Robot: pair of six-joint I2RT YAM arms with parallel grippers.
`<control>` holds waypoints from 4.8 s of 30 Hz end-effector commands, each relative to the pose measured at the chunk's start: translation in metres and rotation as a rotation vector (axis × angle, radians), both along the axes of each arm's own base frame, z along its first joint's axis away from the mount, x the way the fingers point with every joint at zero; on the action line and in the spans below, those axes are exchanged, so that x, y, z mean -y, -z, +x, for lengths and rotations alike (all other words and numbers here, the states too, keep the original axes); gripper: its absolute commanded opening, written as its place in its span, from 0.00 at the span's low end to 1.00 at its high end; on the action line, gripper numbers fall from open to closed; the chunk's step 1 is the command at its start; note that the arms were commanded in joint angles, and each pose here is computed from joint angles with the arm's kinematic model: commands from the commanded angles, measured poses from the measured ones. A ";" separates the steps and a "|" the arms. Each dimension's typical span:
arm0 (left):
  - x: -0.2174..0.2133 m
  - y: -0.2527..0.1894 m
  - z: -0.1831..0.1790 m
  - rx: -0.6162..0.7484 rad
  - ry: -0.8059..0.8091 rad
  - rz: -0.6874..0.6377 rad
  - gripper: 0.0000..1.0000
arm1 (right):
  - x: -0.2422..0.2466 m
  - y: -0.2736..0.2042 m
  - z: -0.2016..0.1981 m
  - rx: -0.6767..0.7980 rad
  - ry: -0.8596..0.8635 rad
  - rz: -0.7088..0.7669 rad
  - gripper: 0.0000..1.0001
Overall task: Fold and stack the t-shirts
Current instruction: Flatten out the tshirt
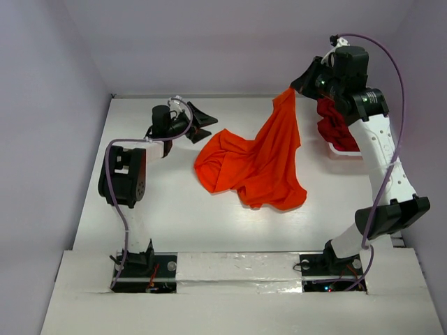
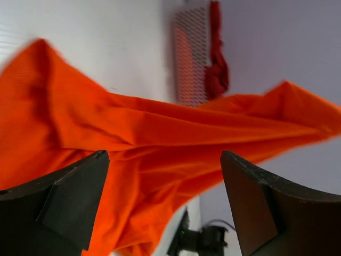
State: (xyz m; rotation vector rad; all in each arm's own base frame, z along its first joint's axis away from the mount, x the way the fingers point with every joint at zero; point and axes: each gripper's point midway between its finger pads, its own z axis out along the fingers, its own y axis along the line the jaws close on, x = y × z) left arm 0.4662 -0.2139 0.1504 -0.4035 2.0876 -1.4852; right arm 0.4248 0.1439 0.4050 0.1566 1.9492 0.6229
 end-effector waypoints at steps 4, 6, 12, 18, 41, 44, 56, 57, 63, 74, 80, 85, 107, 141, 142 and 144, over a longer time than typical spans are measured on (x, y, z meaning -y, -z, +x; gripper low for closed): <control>0.037 -0.061 -0.040 0.138 0.183 -0.183 0.83 | -0.001 -0.035 -0.004 0.102 -0.008 0.000 0.00; 0.040 -0.054 -0.042 0.108 0.182 -0.161 0.83 | -0.002 -0.036 -0.003 0.104 -0.011 0.008 0.00; 0.040 -0.029 -0.034 0.074 0.170 -0.115 0.83 | -0.004 -0.042 -0.003 0.117 -0.018 0.016 0.00; 0.033 0.014 -0.017 -0.002 0.116 0.031 0.87 | -0.003 -0.046 -0.005 0.128 -0.017 0.015 0.00; 0.030 0.069 -0.002 -0.041 0.109 0.174 0.88 | -0.006 -0.036 -0.007 0.120 -0.030 0.029 0.00; 0.036 0.062 -0.001 -0.021 0.125 0.157 0.88 | -0.007 -0.034 -0.007 0.116 -0.032 0.033 0.00; 0.057 0.061 0.002 0.000 0.158 0.160 0.89 | -0.006 -0.034 -0.006 0.118 -0.031 0.032 0.00; 0.058 0.060 0.002 0.002 0.157 0.155 0.89 | -0.007 -0.034 -0.006 0.118 -0.032 0.032 0.00; 0.068 0.064 -0.001 -0.001 0.173 0.144 0.89 | -0.006 -0.033 -0.006 0.116 -0.030 0.029 0.00; 0.073 0.070 -0.006 -0.010 0.184 0.132 0.86 | -0.007 -0.032 -0.005 0.116 -0.033 0.029 0.00; 0.076 0.075 -0.010 -0.018 0.197 0.133 0.76 | -0.007 -0.031 -0.004 0.115 -0.033 0.029 0.00; 0.076 0.079 -0.012 -0.028 0.200 0.134 0.53 | -0.007 -0.031 -0.004 0.115 -0.033 0.029 0.00; 0.076 0.073 -0.007 -0.029 0.192 0.152 0.22 | -0.009 -0.029 0.000 0.115 -0.040 0.031 0.00; 0.041 -0.067 0.002 0.174 0.064 0.195 0.00 | 0.011 -0.028 -0.003 0.116 0.043 -0.043 0.00; 0.034 -0.073 0.002 0.173 0.047 0.203 0.00 | 0.012 -0.028 -0.003 0.115 0.051 -0.046 0.00; 0.021 -0.095 0.002 0.198 0.012 0.203 0.00 | 0.014 -0.031 -0.003 0.115 0.063 -0.047 0.00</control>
